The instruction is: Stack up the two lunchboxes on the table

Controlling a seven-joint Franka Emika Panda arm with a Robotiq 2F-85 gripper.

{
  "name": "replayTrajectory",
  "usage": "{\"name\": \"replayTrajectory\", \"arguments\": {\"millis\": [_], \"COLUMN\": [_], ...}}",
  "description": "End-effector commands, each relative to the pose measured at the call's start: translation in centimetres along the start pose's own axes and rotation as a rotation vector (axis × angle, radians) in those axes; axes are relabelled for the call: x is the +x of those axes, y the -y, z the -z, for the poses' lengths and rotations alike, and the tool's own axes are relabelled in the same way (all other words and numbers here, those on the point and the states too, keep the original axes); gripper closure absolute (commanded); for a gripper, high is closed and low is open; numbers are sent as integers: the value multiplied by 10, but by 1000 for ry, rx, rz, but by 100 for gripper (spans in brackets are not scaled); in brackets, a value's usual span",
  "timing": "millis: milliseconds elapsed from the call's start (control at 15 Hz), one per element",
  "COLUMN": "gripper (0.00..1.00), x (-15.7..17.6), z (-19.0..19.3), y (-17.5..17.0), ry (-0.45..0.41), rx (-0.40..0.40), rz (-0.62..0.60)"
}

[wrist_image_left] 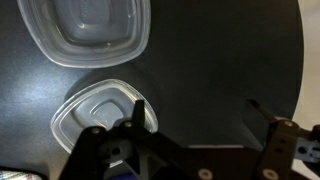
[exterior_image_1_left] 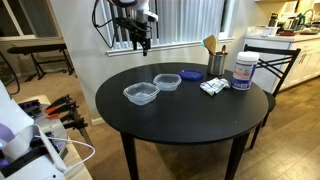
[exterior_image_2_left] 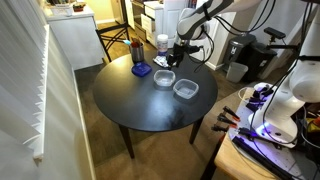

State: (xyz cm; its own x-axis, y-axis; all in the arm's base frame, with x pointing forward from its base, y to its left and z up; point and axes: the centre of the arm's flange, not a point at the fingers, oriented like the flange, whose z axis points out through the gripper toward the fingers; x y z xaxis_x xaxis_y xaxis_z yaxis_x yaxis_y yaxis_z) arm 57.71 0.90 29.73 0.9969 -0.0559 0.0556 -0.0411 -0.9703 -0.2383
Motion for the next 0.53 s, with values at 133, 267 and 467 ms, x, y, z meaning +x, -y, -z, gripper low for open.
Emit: {"name": "replayTrajectory", "arguments": {"millis": [133, 267, 467], "gripper": [0, 0, 0], "x": [0, 0, 7], "z": [3, 4, -8], "y": [3, 3, 0], "ry": [-5, -6, -29], "rx": [2, 2, -16], "rz": [4, 5, -84]}}
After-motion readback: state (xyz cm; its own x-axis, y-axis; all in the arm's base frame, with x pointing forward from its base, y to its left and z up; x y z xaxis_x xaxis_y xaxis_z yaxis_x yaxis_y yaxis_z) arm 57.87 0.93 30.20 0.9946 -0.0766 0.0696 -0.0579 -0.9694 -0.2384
